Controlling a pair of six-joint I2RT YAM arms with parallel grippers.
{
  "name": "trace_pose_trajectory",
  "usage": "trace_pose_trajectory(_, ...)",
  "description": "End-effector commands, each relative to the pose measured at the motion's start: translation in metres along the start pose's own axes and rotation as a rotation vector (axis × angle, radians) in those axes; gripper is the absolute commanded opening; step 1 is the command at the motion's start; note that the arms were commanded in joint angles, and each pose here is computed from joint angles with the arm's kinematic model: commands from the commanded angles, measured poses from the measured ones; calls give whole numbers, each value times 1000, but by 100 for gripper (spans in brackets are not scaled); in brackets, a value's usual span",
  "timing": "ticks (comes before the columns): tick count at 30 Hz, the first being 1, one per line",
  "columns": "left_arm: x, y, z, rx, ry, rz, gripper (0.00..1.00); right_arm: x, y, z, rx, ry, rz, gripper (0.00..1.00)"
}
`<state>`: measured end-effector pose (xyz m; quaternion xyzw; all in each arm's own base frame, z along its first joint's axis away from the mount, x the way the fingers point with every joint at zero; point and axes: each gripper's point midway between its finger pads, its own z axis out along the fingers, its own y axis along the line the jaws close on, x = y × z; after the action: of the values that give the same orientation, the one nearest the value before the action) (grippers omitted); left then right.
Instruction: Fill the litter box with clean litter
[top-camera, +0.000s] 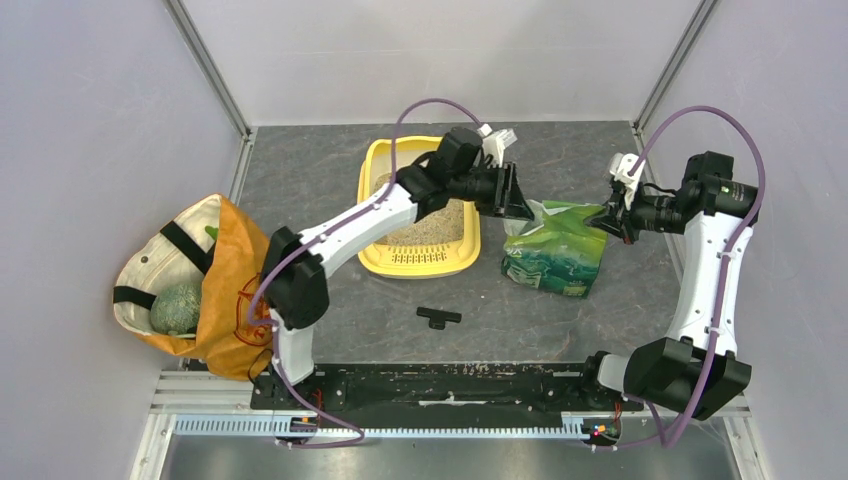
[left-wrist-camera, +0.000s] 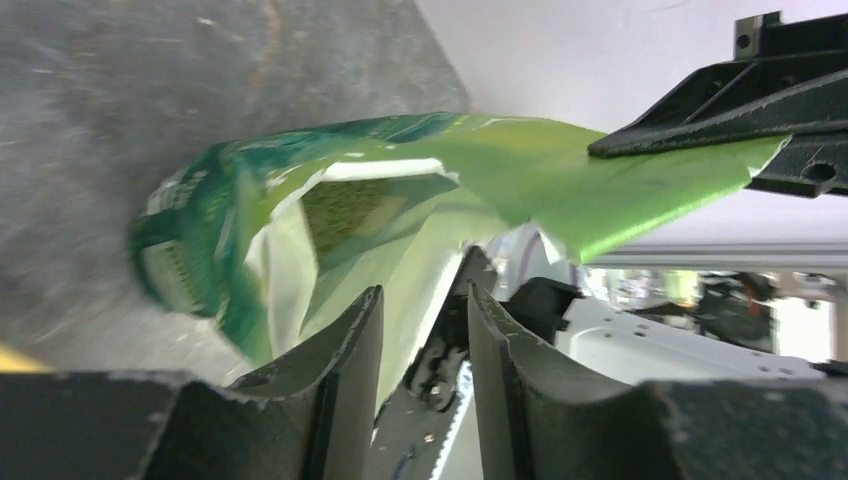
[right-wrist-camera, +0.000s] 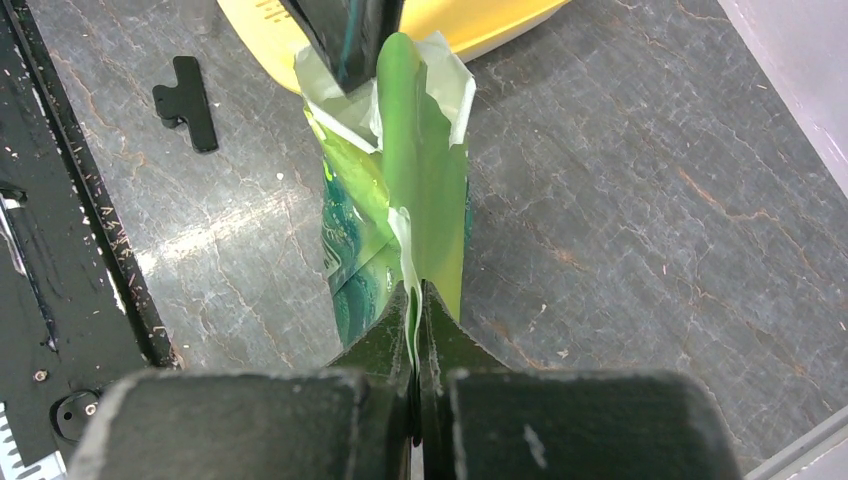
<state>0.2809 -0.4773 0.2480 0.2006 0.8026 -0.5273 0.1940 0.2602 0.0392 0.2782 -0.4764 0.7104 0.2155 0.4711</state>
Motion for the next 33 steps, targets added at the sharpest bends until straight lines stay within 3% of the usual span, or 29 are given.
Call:
trace_pose_trajectory(1, -15, 8, -49, -218, -55, 237, 45, -25, 3, -1, 5, -84, -64, 0)
trace_pose_trajectory(5, -28, 29, -70, -378, -94, 278, 61, -25, 3, -1, 5, -86, -62, 0)
trace_pose_trajectory(11, -18, 40, -52, -367, -27, 234, 71, -25, 3, 0, 1, -89, -65, 0)
trace_pose_trajectory(16, -16, 40, -22, -291, 7, 130, 70, -24, 4, 1, -5, -85, -63, 0)
trace_pose_trajectory(21, 22, 43, -6, -233, 103, -82, 63, -24, 6, 4, -21, -83, -53, 0)
trace_pose_trajectory(25, 26, 38, -17, -218, 39, -222, 64, -24, 9, 7, -33, -81, -47, 0)
trace_pose_trajectory(29, 19, 38, -20, -318, -1, -318, 62, -22, 9, 7, -33, -72, -43, 0)
trace_pose_trajectory(33, 30, 50, -18, -459, 11, -471, 49, -22, 10, 8, -35, -70, -40, 0)
